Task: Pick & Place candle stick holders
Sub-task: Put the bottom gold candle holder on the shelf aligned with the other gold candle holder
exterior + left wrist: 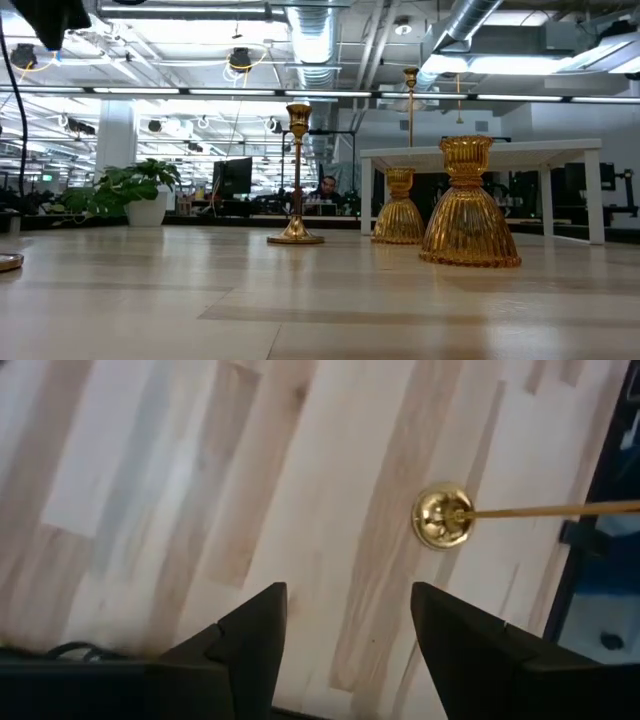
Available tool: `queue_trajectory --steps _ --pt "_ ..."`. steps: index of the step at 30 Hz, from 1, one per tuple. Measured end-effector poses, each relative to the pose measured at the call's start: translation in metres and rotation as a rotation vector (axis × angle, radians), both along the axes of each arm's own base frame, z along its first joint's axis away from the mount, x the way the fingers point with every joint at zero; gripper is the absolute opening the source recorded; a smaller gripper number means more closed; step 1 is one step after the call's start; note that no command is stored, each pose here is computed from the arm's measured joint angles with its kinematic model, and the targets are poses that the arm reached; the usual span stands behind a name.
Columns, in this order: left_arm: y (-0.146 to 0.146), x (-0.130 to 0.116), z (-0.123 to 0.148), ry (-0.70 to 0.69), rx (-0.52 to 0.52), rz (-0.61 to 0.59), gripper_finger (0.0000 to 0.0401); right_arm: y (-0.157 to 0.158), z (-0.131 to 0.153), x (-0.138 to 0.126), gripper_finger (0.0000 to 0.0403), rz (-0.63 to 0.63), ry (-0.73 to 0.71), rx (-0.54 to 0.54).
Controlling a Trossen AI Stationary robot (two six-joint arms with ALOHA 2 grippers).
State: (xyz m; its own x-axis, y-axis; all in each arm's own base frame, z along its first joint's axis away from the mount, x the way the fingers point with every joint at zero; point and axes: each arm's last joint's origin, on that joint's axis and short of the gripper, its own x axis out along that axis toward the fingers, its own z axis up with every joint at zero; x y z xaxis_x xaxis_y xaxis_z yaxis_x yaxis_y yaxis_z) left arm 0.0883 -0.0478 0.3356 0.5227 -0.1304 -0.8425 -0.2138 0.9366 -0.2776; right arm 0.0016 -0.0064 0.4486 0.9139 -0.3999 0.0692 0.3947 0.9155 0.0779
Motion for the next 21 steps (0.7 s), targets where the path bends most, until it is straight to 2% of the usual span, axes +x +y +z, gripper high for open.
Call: queue_trajectory --steps 10,17,21 --pt "-0.027 0.018 -0.042 -0.081 -0.06 -0.077 0.0216 0.0 0.0 0.0 0.0071 0.0 -0.009 0.014" --pt "-0.047 0.01 -0.061 -0.06 -0.133 -0.164 0.0214 0.0 0.0 0.0 0.0071 -0.001 -0.009 0.015" --pt "-0.055 0.007 -0.069 -0.114 -0.118 -0.153 0.0214 0.0 0.0 0.0 0.0071 -0.002 -0.011 0.014"
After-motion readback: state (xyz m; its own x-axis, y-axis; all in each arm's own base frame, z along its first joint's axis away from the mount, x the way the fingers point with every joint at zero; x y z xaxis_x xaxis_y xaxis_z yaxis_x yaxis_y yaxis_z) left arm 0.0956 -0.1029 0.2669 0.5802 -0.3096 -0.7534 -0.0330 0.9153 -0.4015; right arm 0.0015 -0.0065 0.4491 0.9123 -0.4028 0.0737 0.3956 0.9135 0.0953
